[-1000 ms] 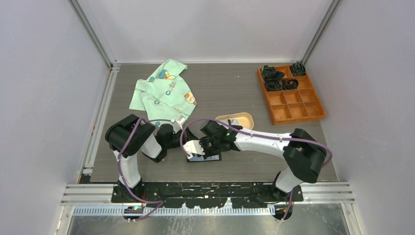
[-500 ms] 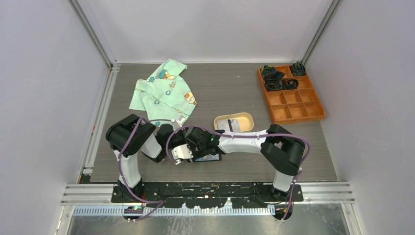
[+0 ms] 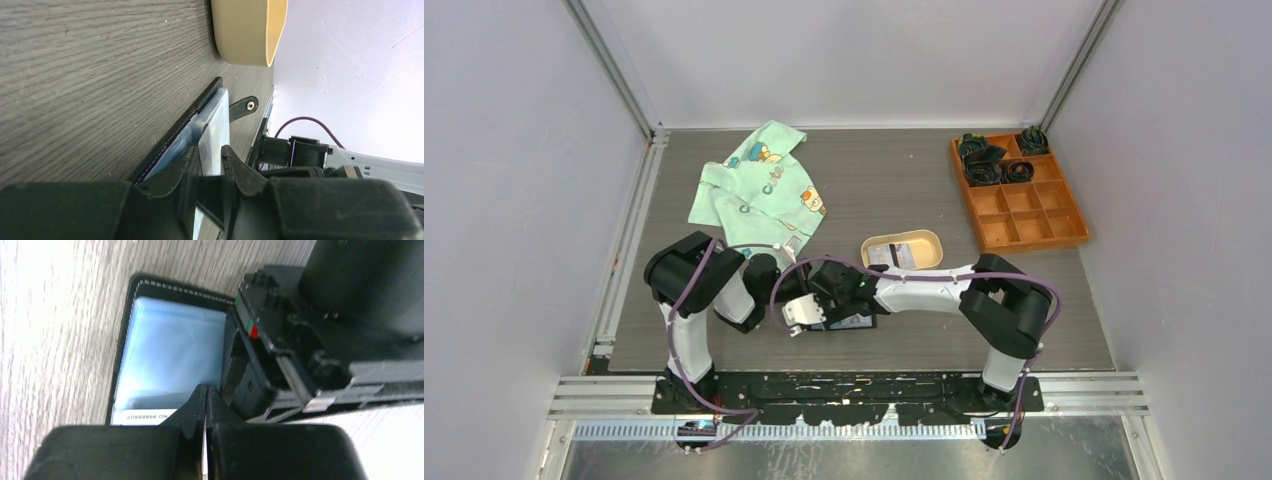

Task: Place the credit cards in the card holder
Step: Insert the credit card into the card holder.

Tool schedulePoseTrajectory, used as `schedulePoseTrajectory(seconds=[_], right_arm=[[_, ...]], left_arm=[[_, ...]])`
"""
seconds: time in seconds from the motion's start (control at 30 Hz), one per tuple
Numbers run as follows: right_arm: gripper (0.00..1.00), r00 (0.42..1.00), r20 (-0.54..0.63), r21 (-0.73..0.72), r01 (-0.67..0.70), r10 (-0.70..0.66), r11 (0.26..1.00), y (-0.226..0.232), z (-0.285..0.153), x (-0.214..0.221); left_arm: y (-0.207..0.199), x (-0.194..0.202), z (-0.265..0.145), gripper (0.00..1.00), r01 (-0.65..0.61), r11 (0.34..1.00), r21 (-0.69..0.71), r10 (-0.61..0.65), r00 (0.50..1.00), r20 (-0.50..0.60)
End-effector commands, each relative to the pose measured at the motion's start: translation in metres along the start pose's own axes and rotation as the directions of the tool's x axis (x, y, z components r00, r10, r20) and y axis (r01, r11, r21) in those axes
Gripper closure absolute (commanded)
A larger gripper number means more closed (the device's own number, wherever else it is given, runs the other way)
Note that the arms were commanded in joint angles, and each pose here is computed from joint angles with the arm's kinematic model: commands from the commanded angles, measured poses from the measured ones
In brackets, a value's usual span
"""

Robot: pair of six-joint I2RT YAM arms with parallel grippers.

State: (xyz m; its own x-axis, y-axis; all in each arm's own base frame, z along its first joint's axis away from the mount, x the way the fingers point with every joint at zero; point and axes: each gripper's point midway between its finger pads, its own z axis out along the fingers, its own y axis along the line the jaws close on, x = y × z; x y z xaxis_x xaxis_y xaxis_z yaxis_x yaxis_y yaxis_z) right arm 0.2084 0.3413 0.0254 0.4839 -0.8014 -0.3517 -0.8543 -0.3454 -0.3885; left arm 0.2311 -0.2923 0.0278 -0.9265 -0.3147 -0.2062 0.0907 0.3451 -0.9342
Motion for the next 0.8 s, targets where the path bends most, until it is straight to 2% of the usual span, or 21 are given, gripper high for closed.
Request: schedulePoseTrajectory(seconds=[0.0,0.27,0.37,0.47,0.6,0.77], right_arm=[[0.99,1.000,-0.008,0.025,-0.004,0.005,1.000,-0.004,-0.019,0.012],[0.99,0.999,-0.006,0.018,-0.034,0.034,0.999,0.001,-0.027,0.025],[0.98,0.992,0.082,-0.008,-0.096,0.096,0.995,-0.002,-0.038,0.007],[0.91,0.954,0.217,-0.128,-0.183,0.208,0.975,0.004,-0.061,-0.021],[0.87,0.873,0.361,-0.318,-0.217,0.330,0.923,0.021,-0.096,-0.041],[0.80,0.806,0.457,-0.342,-0.232,0.377,0.910,0.019,-0.125,-0.029]], left_arm=[[0.023,0.007,-0.003,0.75,0.014,0.998,-0.066,-0.015,1.000,-0.005],[0.023,0.005,-0.001,0.74,0.019,0.998,-0.065,-0.019,1.000,-0.001],[0.016,0.002,-0.002,0.73,0.008,0.999,-0.050,-0.008,1.000,0.016],[0.005,-0.003,-0.006,0.73,-0.011,0.999,-0.031,0.012,0.999,0.038],[-0.015,-0.010,-0.014,0.72,-0.057,0.998,-0.006,0.057,0.996,0.070],[-0.037,-0.015,-0.030,0.72,-0.142,0.989,-0.043,0.145,0.986,0.084]])
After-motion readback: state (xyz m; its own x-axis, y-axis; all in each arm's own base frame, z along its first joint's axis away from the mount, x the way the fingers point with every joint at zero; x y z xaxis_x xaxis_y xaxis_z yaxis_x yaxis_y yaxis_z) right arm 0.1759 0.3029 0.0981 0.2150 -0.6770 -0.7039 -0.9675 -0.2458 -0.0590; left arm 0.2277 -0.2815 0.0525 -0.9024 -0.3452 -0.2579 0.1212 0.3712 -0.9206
